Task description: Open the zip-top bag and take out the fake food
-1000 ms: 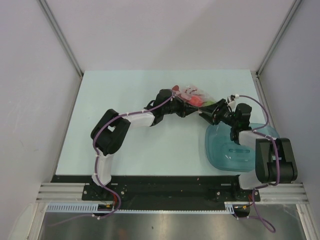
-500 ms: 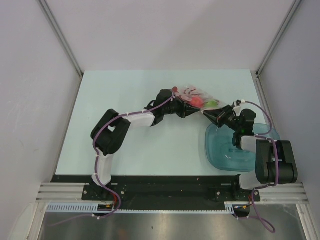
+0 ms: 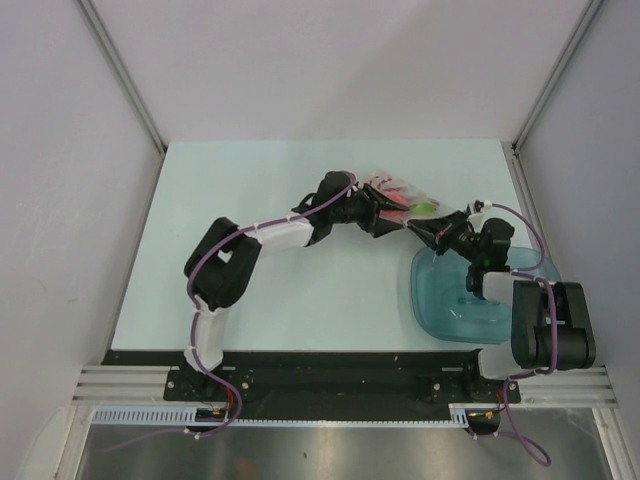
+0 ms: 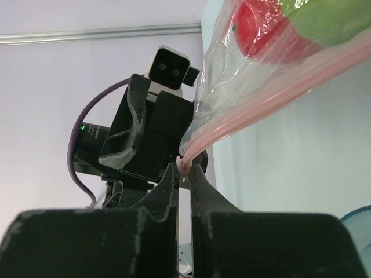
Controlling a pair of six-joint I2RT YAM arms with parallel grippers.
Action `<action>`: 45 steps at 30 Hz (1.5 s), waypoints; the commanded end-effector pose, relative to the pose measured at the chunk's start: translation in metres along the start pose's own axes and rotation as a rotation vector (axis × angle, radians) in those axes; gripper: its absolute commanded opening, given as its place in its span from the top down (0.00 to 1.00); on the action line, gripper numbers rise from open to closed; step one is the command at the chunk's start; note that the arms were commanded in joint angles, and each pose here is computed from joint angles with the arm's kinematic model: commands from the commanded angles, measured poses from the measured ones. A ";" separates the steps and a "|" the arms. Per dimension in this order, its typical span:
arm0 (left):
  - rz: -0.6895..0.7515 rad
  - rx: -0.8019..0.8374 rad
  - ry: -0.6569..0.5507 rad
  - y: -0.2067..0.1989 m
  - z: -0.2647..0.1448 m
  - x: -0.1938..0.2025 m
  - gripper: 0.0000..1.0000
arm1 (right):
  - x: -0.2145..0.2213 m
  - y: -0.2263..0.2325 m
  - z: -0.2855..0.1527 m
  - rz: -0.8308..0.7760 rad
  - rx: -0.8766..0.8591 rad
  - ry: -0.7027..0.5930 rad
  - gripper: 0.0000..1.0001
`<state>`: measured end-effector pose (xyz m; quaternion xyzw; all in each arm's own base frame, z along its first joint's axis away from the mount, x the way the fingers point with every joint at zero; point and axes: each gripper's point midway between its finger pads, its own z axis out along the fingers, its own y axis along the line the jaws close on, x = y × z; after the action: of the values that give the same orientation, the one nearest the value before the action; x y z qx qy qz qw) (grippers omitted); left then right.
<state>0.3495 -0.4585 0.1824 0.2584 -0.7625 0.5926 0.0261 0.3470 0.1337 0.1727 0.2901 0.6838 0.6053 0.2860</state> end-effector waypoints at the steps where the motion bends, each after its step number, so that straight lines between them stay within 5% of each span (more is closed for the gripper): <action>1: -0.006 -0.011 0.015 -0.005 0.013 0.003 0.47 | 0.003 0.024 -0.004 -0.053 -0.058 0.012 1.00; 5: 0.005 -0.007 0.019 -0.011 0.018 0.003 0.54 | 0.005 0.024 -0.003 -0.051 -0.054 0.018 1.00; 12: -0.006 -0.020 0.015 -0.001 0.016 0.003 1.00 | 0.004 0.024 -0.003 -0.057 -0.043 0.012 1.00; 32: 0.065 0.027 -0.016 -0.003 -0.024 0.008 1.00 | -0.061 -0.011 -0.032 -0.035 0.257 -0.131 1.00; 45: 0.135 0.015 -0.155 0.020 -0.112 -0.008 1.00 | -0.087 -0.022 -0.027 -0.153 0.456 -0.068 1.00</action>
<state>0.3238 -0.3757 0.1804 0.2552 -0.7780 0.5728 -0.0380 0.3732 0.0676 0.1651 0.3170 0.7913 0.4491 0.2679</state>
